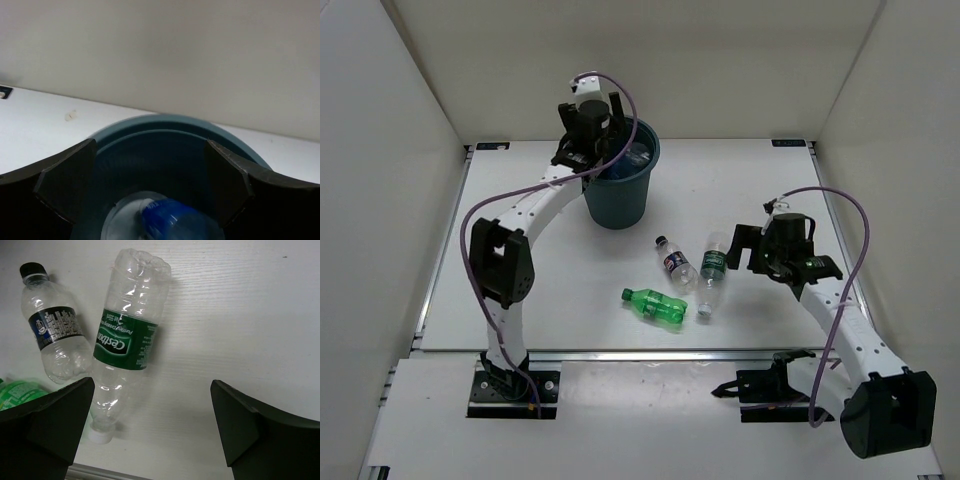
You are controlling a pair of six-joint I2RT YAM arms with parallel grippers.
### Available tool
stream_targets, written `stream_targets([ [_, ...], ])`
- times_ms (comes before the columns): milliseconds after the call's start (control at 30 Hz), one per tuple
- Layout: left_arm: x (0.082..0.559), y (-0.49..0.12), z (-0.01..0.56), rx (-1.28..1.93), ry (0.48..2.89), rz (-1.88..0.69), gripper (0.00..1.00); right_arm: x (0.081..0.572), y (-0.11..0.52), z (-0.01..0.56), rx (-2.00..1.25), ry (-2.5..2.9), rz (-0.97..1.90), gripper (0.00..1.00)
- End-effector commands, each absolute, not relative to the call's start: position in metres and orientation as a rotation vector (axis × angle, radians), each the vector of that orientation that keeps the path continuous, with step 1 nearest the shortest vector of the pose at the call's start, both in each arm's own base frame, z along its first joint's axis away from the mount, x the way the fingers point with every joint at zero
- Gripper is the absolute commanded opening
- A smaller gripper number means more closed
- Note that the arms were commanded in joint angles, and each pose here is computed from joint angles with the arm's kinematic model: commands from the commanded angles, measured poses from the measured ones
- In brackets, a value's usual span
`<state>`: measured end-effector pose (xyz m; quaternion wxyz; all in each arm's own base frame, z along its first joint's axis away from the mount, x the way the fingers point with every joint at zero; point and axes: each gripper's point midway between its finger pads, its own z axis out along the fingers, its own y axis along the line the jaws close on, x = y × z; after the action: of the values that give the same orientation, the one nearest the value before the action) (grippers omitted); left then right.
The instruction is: Put the plastic bottles in the bin
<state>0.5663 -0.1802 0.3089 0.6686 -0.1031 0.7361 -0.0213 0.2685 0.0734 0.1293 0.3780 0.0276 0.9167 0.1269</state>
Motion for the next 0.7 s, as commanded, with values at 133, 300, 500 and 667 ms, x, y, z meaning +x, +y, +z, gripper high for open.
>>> stream_targets([
  [133, 0.514, -0.196, 0.417, -0.204, 1.507, -0.307, 0.99, 0.287, 0.082, 0.131, 0.072, 2.327, 0.296, 0.99],
  [300, 0.446, -0.186, 0.431, -0.121, 1.611, -0.289, 0.99, 0.29, 0.093, 0.113, 0.098, 2.367, 0.316, 0.98],
  [500, 0.35, -0.122, 0.307, -0.278, 1.879, -0.328, 0.99, 0.308, 0.115, 0.099, 0.092, 2.38, 0.358, 0.97],
  [667, 0.272, -0.074, 0.215, -0.387, 2.076, -0.25, 0.99, 0.332, 0.119, 0.079, 0.121, 2.41, 0.235, 0.94],
])
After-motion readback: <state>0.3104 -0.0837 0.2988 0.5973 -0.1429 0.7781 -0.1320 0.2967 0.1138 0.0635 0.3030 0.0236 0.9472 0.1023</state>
